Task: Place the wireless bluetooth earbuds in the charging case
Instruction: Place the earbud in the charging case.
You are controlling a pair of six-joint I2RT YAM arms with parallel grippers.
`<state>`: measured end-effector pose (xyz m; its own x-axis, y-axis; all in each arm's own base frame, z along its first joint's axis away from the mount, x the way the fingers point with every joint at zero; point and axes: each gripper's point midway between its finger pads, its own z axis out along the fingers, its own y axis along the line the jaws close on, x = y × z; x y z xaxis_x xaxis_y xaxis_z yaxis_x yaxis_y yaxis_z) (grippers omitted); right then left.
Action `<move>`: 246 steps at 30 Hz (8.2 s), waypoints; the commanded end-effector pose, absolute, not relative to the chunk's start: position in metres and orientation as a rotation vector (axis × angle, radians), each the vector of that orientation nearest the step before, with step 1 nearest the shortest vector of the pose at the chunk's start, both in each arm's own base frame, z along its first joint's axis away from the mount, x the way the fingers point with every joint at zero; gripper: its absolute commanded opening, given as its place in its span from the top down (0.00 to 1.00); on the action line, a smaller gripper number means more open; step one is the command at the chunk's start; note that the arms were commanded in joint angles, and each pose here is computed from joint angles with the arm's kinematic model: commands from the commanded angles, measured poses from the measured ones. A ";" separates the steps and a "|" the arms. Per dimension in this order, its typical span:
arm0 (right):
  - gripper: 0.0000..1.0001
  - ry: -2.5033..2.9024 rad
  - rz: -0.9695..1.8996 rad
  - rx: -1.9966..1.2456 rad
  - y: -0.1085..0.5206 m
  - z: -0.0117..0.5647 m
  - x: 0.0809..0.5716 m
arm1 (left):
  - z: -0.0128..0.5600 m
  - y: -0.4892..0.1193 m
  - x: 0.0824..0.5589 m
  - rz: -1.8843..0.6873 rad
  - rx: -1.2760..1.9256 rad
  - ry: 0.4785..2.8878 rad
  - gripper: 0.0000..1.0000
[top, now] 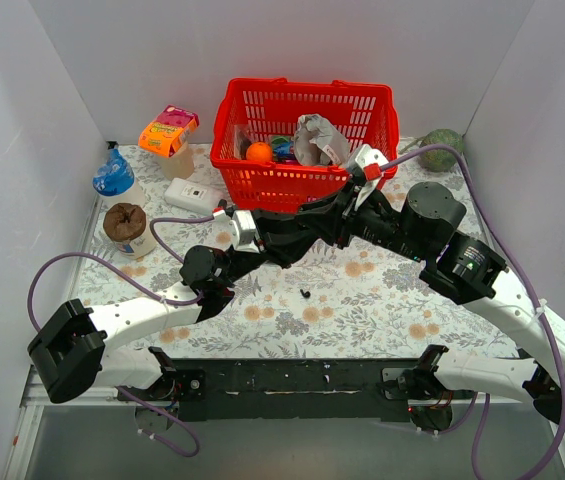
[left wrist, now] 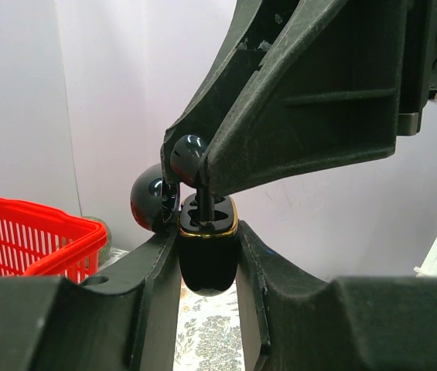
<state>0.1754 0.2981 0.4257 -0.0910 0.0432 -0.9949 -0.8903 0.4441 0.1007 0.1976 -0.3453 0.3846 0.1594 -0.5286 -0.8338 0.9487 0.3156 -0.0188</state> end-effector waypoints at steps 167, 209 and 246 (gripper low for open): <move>0.02 1.739 0.695 -0.520 0.264 0.427 0.212 | 0.412 -0.329 0.212 -1.030 0.532 0.883 1.00; 0.02 1.753 0.729 -0.554 0.282 0.432 0.215 | 0.427 -0.328 0.208 -1.033 0.535 0.838 1.00; 0.02 1.752 0.638 -0.516 0.246 0.425 0.209 | 0.441 -0.321 0.202 -1.043 0.523 0.804 1.00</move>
